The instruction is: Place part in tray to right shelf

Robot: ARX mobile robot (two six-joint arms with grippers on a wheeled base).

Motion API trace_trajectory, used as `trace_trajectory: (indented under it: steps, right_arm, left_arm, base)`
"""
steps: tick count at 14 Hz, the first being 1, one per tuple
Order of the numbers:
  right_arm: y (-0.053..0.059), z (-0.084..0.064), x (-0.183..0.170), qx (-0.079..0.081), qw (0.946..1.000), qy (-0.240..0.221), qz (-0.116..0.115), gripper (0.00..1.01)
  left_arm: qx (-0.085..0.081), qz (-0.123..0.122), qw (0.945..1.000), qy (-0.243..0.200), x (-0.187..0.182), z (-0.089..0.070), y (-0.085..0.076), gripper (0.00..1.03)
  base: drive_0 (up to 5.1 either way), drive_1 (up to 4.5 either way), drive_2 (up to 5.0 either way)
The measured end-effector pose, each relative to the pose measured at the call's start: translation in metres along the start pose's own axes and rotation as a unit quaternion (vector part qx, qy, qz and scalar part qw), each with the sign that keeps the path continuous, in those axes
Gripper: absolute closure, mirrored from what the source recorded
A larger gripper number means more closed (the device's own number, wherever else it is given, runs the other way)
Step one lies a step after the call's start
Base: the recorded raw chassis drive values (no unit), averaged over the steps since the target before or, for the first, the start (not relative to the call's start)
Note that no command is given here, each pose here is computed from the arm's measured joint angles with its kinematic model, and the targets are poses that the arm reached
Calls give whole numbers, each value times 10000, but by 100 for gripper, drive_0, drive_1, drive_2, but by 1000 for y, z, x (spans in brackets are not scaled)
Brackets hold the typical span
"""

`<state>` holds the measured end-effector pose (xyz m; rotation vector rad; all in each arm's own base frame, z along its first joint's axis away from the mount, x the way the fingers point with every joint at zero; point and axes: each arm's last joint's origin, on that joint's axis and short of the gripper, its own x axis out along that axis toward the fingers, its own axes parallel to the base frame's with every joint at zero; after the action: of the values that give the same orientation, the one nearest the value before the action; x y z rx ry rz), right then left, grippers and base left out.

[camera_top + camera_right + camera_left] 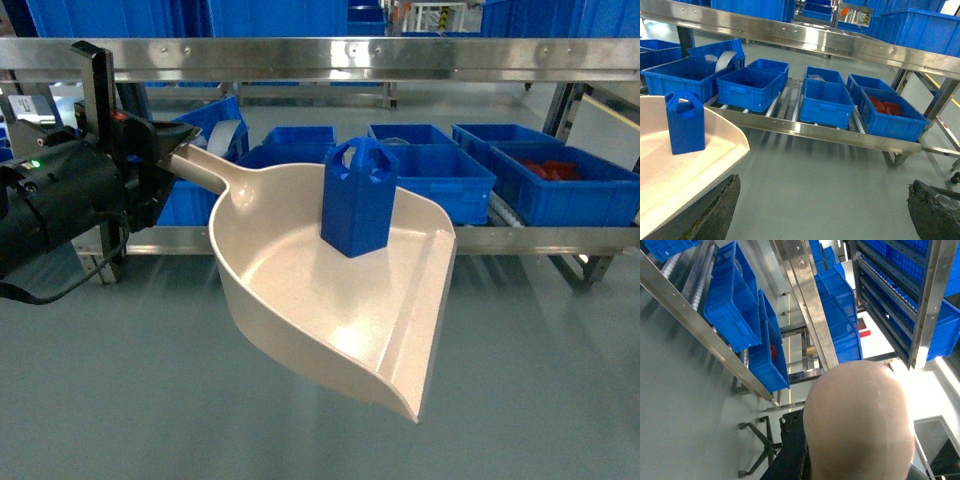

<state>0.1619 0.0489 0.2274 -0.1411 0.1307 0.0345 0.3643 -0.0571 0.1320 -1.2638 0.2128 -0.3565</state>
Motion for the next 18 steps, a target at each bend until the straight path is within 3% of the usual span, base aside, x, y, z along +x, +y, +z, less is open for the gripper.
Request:
trace_trajectory:
  steps: [18]
  right_arm:
    - [0, 0, 0, 0, 10000, 0, 2, 3]
  left_arm:
    - [1, -12, 10000, 32, 0, -2, 0, 87]
  base:
    - [0, 0, 0]
